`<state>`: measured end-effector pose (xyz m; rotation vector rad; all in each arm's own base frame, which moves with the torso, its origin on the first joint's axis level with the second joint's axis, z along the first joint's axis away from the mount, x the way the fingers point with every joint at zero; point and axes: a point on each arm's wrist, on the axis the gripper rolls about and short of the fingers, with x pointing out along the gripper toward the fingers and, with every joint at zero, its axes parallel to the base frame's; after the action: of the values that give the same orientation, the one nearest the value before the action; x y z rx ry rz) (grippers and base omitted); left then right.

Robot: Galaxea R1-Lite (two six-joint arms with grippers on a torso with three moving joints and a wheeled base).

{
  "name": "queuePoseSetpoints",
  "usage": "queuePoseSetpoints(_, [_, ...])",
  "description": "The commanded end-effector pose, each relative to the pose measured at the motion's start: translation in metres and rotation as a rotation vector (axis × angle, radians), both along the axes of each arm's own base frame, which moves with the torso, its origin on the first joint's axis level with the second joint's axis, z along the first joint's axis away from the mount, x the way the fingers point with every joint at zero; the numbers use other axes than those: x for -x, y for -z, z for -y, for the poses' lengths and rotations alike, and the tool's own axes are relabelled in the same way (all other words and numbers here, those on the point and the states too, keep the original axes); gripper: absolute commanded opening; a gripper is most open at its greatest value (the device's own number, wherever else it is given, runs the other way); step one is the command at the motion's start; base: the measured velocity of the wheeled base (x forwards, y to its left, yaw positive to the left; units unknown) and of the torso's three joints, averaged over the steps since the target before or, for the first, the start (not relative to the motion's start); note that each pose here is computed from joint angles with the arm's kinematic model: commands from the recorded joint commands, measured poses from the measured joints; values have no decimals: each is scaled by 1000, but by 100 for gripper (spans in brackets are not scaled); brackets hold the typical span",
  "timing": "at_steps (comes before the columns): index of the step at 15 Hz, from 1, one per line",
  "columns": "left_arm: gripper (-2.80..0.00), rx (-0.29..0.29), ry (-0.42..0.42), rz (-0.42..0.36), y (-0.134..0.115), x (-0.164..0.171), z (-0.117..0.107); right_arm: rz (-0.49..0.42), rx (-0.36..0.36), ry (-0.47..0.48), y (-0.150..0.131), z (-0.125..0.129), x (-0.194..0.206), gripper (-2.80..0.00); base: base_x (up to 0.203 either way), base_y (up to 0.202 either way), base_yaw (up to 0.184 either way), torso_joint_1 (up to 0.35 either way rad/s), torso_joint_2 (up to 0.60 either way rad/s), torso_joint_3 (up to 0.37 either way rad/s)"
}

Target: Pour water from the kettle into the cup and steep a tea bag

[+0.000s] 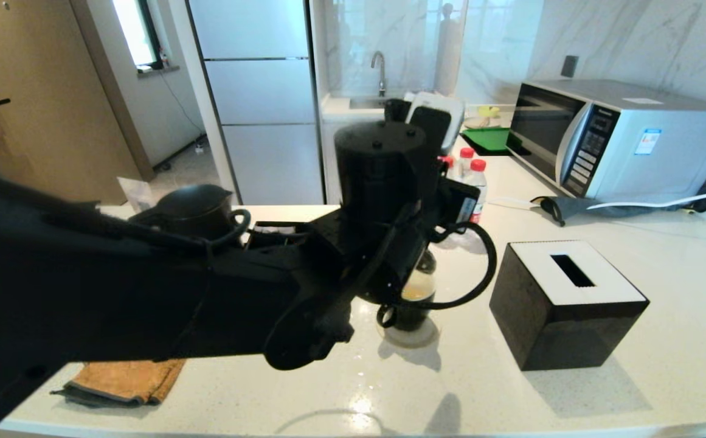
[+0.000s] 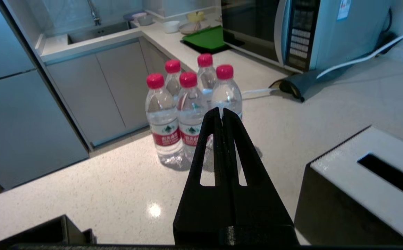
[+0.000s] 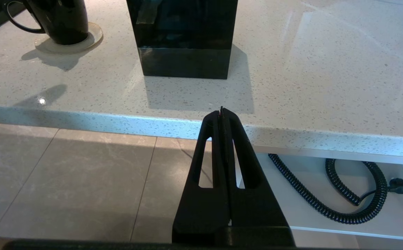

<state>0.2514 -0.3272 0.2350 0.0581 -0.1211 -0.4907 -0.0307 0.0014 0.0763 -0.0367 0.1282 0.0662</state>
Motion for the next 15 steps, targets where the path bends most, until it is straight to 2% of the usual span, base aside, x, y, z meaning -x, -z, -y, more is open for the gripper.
queuePoseSetpoints(1, [-280,31,2,28,-14,-2,7,-2,1,-1,0,0,0,-280,0,0,0,0,0,0])
queuePoseSetpoints(10, [-280,65,37,76,-50,-9,46,-2,1,-1,0,0,0,-280,0,0,0,0,0,0])
queuePoseSetpoints(15, [-280,60,92,71,-53,0,71,-2,1,-1,0,0,0,-280,0,0,0,0,0,0])
